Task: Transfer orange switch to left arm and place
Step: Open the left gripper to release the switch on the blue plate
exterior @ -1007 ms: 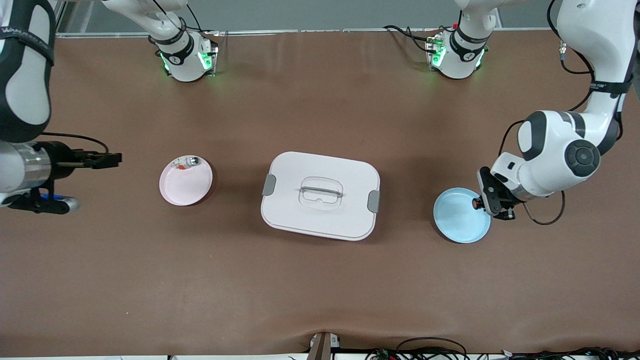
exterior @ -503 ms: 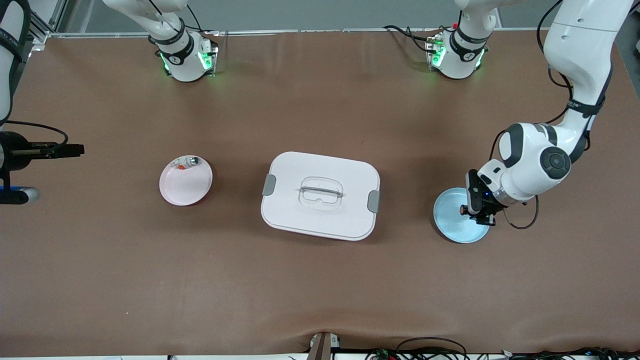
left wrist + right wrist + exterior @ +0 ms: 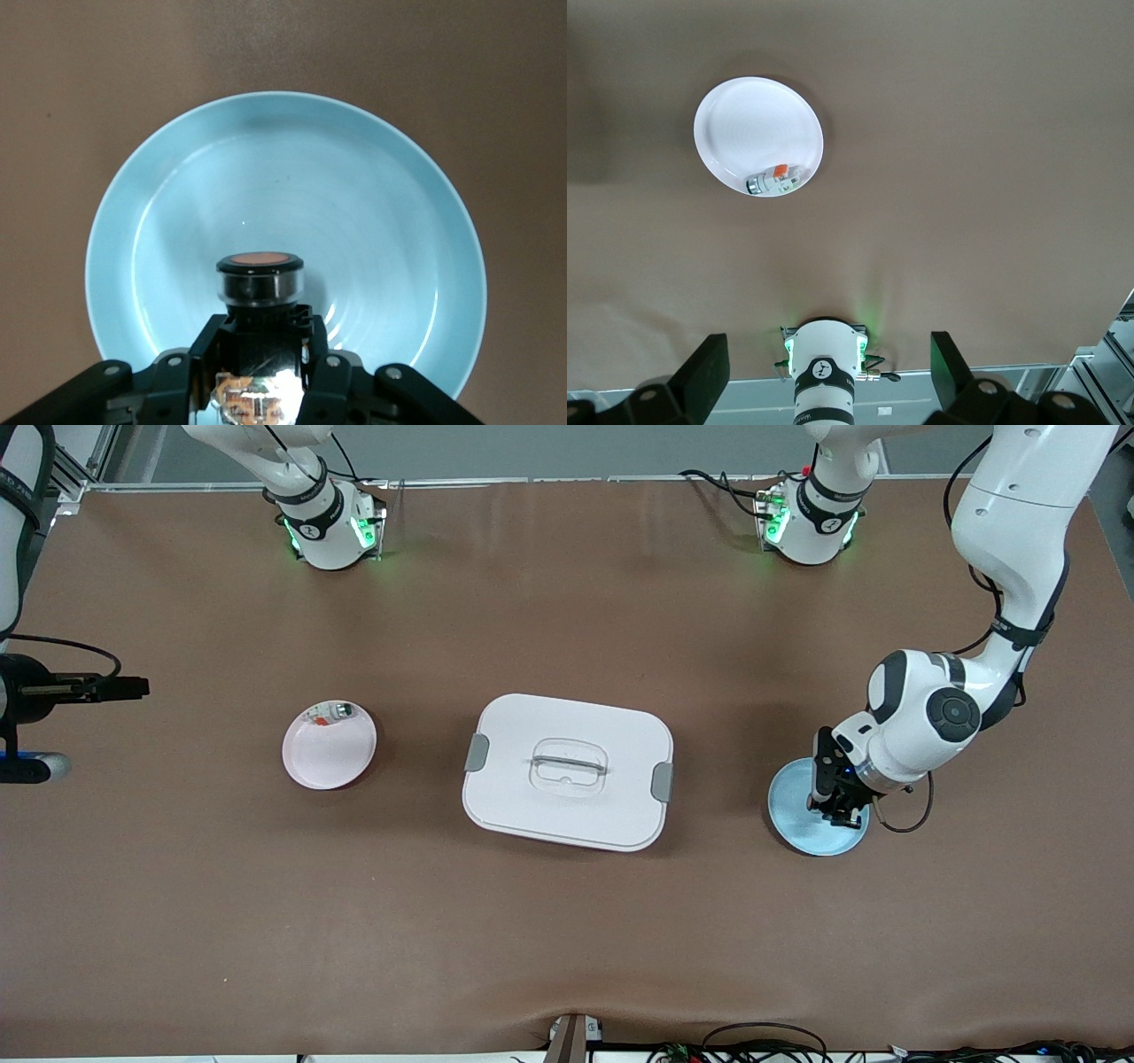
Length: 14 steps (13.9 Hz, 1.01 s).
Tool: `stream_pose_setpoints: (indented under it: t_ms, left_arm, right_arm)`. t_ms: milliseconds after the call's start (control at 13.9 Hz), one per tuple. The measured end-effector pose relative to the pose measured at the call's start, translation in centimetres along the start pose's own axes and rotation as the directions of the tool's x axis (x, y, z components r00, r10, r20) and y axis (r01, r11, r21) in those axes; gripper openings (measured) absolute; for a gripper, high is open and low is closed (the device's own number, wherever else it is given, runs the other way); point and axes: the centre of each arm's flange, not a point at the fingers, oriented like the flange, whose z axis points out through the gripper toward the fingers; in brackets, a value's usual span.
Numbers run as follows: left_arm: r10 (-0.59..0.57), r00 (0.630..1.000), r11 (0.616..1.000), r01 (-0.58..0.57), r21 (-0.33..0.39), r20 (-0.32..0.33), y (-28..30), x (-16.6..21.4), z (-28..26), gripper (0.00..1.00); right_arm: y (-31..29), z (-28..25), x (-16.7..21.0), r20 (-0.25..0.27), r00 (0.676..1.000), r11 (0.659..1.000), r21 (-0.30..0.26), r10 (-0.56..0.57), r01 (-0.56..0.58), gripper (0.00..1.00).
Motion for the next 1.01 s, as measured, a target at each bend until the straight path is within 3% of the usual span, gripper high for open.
stream_pose_setpoints:
  t_ms: [216, 431, 503, 863, 935, 1007]
  left_arm:
    - [0.000, 1.000, 1.000, 0.000, -0.005, -0.003, 0.1, 0.1, 0.4, 0.41]
    - [-0.009, 1.000, 1.000, 0.009, -0.007, -0.004, 0.3, 0.1, 0.6, 0.41]
    - [-0.020, 1.000, 1.000, 0.020, -0.007, -0.004, 0.3, 0.1, 0.6, 0.45]
    - [-0.135, 0.991, 0.991, 0.135, 0.006, -0.006, 0.1, 0.3, 0.3, 0.94]
    - [-0.165, 0.986, 0.986, 0.165, 0.016, -0.005, -0.2, 0.3, -0.1, 1.00]
    - [-0.201, 0.980, 0.979, 0.201, 0.023, -0.004, -0.5, 0.3, -0.8, 1.00]
  right_arm:
    - [0.0, -0.8, -0.4, -0.034, 0.999, 1.000, 0.014, -0.005, 0.006, 1.00]
    - [1.0, -2.5, -0.8, -0.140, 0.990, 0.998, 0.059, 0.001, 0.007, 1.00]
    - [1.4, -3.3, -1.5, -0.170, 0.985, 0.998, 0.065, 0.008, 0.003, 1.00]
    - [1.3, -5.6, -4.3, -0.260, 0.966, 0.998, 0.065, 0.008, 0.010, 1.00]
    - [1.2, -5.9, -4.7, -0.289, 0.957, 0.998, 0.064, 0.008, 0.011, 1.00]
    - [1.1, -6.1, -5.1, -0.321, 0.947, 0.998, 0.063, 0.008, 0.012, 1.00]
